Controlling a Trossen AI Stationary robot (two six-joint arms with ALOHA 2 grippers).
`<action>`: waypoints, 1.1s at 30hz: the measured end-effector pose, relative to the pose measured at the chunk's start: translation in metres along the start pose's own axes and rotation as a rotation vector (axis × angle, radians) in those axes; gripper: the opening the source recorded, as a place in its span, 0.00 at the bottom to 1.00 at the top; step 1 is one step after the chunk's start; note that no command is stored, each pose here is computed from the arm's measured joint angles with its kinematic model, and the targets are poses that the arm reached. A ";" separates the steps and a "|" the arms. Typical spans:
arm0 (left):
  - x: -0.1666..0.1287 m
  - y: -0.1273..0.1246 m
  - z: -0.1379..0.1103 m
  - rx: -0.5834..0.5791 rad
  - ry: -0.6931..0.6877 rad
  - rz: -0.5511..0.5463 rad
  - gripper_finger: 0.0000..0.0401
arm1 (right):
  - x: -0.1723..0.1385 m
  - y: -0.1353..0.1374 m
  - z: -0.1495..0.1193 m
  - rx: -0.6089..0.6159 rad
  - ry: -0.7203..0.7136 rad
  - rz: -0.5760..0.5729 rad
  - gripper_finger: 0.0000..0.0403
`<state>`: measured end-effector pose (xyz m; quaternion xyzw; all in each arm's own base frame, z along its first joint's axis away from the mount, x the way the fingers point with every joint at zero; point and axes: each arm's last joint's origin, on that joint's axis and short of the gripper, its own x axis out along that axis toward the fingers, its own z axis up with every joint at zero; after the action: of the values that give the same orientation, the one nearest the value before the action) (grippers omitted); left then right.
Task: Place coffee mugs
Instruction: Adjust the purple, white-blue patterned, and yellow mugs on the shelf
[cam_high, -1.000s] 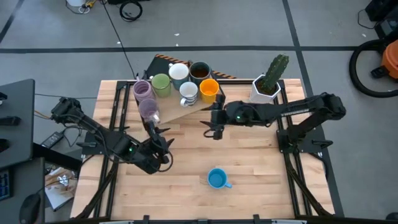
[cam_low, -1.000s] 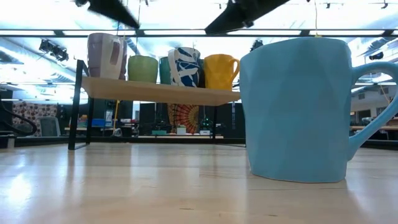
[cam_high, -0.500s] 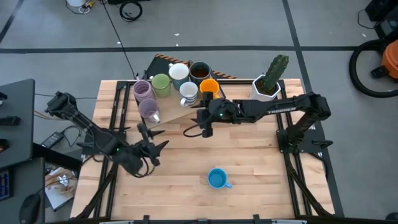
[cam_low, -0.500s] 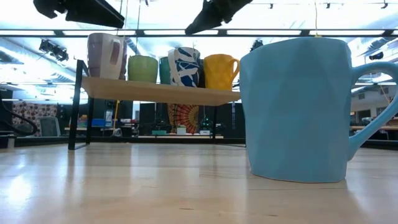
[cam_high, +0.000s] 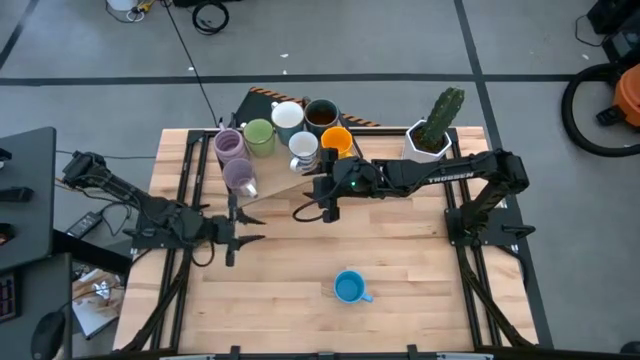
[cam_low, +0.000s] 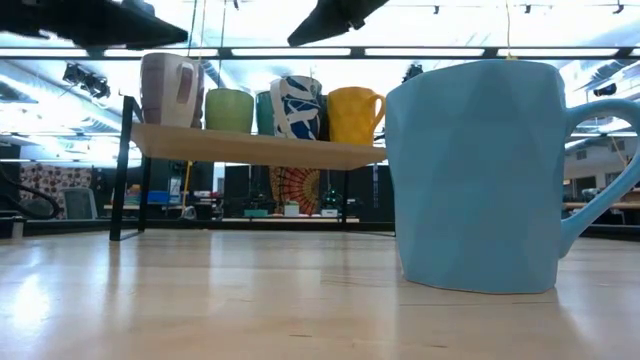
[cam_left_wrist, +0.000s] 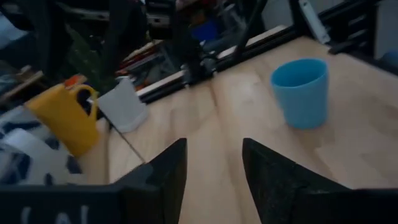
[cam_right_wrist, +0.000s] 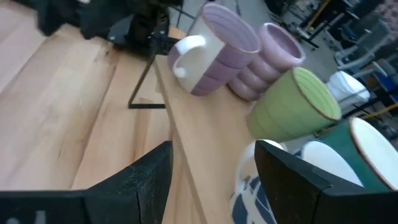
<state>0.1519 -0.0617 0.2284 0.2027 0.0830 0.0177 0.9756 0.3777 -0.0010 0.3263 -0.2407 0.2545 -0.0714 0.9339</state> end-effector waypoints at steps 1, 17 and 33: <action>-0.001 0.000 -0.005 -0.007 -0.010 -0.017 0.39 | 0.001 0.001 -0.001 -0.014 0.003 0.007 0.58; -0.001 0.017 -0.046 -0.058 -0.152 0.147 0.35 | -0.004 0.011 0.009 0.021 -0.018 -0.078 0.58; -0.002 0.019 -0.042 -0.100 -0.193 0.158 0.35 | 0.034 0.061 0.017 -0.143 0.078 -0.371 0.58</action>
<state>0.1425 -0.0277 0.1983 0.1605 -0.0284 0.0792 0.9834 0.4165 0.0509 0.2940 -0.3463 0.2463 -0.2335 0.8746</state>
